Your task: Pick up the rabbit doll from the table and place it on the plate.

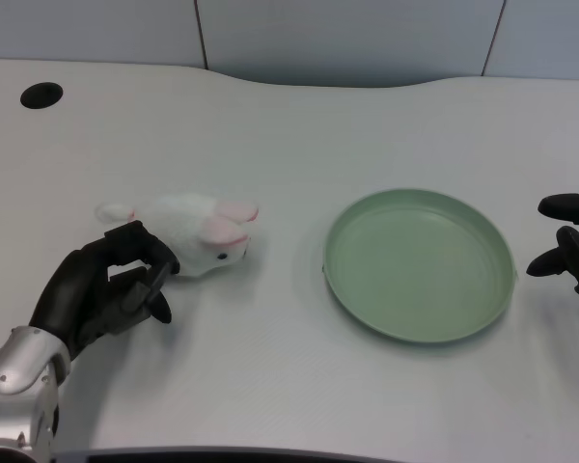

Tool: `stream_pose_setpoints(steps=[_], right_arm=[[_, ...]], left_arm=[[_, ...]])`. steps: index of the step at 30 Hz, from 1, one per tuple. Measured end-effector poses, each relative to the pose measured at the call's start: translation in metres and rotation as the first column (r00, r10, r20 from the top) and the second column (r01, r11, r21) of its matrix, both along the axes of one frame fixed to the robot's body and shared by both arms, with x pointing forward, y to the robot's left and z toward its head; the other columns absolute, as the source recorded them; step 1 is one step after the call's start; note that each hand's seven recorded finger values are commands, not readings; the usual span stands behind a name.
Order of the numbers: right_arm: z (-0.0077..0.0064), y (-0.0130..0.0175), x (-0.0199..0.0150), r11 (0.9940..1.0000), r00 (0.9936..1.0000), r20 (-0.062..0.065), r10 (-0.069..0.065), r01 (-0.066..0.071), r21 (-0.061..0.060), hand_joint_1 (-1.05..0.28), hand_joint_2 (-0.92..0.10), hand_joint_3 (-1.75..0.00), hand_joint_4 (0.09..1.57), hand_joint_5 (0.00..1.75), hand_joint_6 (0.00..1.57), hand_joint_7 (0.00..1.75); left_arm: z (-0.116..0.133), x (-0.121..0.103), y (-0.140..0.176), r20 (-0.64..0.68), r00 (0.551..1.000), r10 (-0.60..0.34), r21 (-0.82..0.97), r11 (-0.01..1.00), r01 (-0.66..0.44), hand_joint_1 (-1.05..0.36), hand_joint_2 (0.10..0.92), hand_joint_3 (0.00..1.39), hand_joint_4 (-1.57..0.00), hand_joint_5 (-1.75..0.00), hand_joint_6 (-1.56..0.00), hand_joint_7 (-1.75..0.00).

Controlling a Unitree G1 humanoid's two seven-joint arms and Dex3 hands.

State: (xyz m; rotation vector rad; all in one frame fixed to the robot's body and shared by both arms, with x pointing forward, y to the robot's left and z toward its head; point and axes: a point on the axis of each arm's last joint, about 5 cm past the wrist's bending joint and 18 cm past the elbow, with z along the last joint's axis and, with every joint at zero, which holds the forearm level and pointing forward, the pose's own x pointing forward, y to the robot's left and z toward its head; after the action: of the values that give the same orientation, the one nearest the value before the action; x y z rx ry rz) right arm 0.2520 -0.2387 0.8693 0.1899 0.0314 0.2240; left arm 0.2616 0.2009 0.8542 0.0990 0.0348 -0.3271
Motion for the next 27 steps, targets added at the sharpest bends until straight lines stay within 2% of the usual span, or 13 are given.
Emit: stream_pose_setpoints(steps=[5,8,10,12,13,15,16,18,20,22,27], right_arm=[[0.0000,0.0008,0.0001,0.99999,0.99999,-0.001,-0.005,0.005,0.001,-0.28,-0.92,-0.52,0.36,1.53,0.33,1.04],[0.0001,0.0012,0.0002,0.99994,0.99994,-0.001,-0.011,0.011,0.001,-0.28,-0.92,-0.53,0.36,1.53,0.34,1.05],[0.0004,0.0013,0.0003,0.99992,0.99992,0.001,-0.013,0.013,0.001,-0.28,-0.92,-0.52,0.35,1.53,0.34,1.05],[0.0008,0.0013,0.0003,0.99992,0.99992,0.003,-0.012,0.012,0.001,-0.28,-0.92,-0.52,0.34,1.53,0.34,1.05],[0.0009,0.0016,0.0004,0.99994,0.99993,0.004,-0.011,0.011,0.001,-0.28,-0.92,-0.52,0.34,1.54,0.33,1.05],[0.0007,0.0018,0.0004,0.99995,0.99994,0.004,-0.010,0.010,0.002,-0.28,-0.92,-0.52,0.35,1.55,0.33,1.05],[0.0007,0.0018,0.0004,0.99994,0.99994,0.004,-0.010,0.010,0.002,-0.28,-0.92,-0.52,0.36,1.56,0.33,1.04],[0.0006,0.0018,0.0004,0.99994,0.99994,0.003,-0.010,0.010,0.002,-0.27,-0.92,-0.53,0.36,1.56,0.32,1.04],[0.0006,0.0018,0.0004,0.99995,0.99994,0.003,-0.010,0.010,0.002,-0.27,-0.92,-0.53,0.36,1.56,0.32,1.04],[0.0006,0.0018,0.0003,0.99993,0.99993,0.003,-0.012,0.012,0.002,-0.28,-0.92,-0.53,0.34,1.54,0.32,1.04],[0.0002,0.0017,-0.0003,0.99989,0.99989,0.002,-0.015,0.015,0.001,-0.27,-0.92,-0.53,0.36,1.55,0.33,1.05]], left_arm=[[0.008,-0.003,-0.006,0.218,0.975,-0.030,0.201,0.979,-0.015,-0.57,0.921,0.66,-0.60,-1.75,-0.43,-1.57],[0.013,0.000,-0.003,0.264,0.961,-0.086,0.369,0.929,-0.018,-0.64,0.921,0.63,-0.49,-1.70,-0.44,-1.36],[0.018,0.002,-0.001,0.317,0.941,-0.118,0.497,0.866,-0.059,-0.62,0.921,0.56,-0.43,-1.59,-0.41,-1.25],[0.026,0.007,-0.001,0.398,0.903,-0.159,0.588,0.800,-0.118,-0.61,0.921,0.50,-0.39,-1.37,-0.36,-1.15],[0.031,0.010,-0.001,0.444,0.876,-0.190,0.632,0.759,-0.156,-0.64,0.921,0.47,-0.34,-1.19,-0.34,-0.93],[0.039,0.015,-0.001,0.509,0.828,-0.235,0.692,0.684,-0.231,-0.67,0.921,0.44,-0.28,-1.04,-0.37,-0.60],[0.043,0.018,-0.002,0.535,0.805,-0.256,0.711,0.650,-0.267,-0.69,0.921,0.40,-0.23,-0.98,-0.40,-0.38],[0.050,0.021,-0.004,0.579,0.764,-0.286,0.724,0.611,-0.319,-0.72,0.921,0.35,-0.18,-0.94,-0.41,-0.24],[0.053,0.022,-0.007,0.600,0.741,-0.301,0.724,0.600,-0.341,-0.72,0.921,0.34,-0.17,-0.94,-0.42,-0.20],[0.058,0.023,-0.008,0.610,0.724,-0.323,0.726,0.594,-0.347,-0.83,0.921,0.26,-0.09,-0.92,-0.35,-0.14],[0.081,0.023,-0.007,0.643,0.662,-0.385,0.716,0.609,-0.340,-0.88,0.921,0.26,-0.06,-0.91,-0.30,-0.09]])
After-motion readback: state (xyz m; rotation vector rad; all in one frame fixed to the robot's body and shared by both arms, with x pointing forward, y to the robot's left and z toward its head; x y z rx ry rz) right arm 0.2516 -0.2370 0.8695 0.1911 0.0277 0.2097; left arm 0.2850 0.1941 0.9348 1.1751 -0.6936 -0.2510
